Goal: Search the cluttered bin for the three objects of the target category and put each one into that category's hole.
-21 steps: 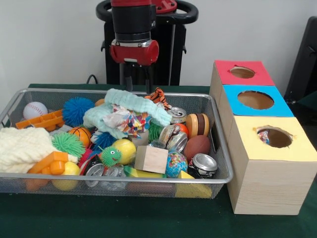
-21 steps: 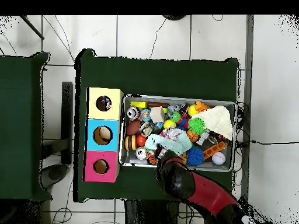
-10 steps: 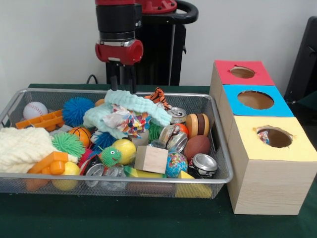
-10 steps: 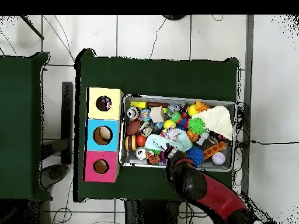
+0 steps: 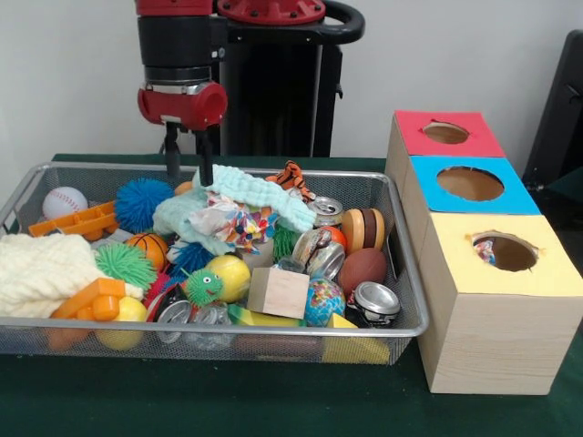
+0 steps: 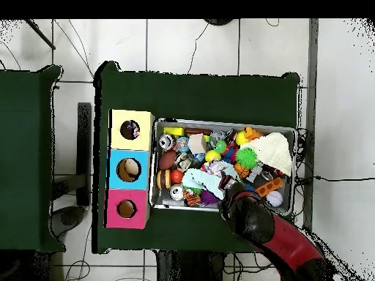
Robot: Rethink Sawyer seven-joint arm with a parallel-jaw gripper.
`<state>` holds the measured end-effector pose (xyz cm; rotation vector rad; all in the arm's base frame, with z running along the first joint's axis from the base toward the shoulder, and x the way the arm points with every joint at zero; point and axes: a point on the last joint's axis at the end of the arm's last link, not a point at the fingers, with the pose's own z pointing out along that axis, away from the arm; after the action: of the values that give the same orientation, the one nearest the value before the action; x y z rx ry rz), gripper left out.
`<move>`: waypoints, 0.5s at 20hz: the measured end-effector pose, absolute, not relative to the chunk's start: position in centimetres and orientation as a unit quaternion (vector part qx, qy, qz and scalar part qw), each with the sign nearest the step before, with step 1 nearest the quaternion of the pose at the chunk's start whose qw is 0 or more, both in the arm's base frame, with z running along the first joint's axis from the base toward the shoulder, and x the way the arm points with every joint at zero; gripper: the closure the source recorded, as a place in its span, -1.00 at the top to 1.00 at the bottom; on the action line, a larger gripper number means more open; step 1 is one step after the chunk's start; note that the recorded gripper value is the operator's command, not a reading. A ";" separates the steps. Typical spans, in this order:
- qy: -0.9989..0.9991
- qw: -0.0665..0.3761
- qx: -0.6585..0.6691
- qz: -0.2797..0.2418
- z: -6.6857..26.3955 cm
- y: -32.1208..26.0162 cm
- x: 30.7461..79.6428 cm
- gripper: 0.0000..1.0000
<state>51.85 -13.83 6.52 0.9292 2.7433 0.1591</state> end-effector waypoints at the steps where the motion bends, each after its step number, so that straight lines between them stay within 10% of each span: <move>1: 0.938 0.121 0.319 0.055 6.4 -14.0 52.0 1.00; 10: 0.938 0.112 0.322 0.069 4.0 -13.9 52.7 1.00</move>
<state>52.69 -13.93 3.99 0.9449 2.7533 0.2026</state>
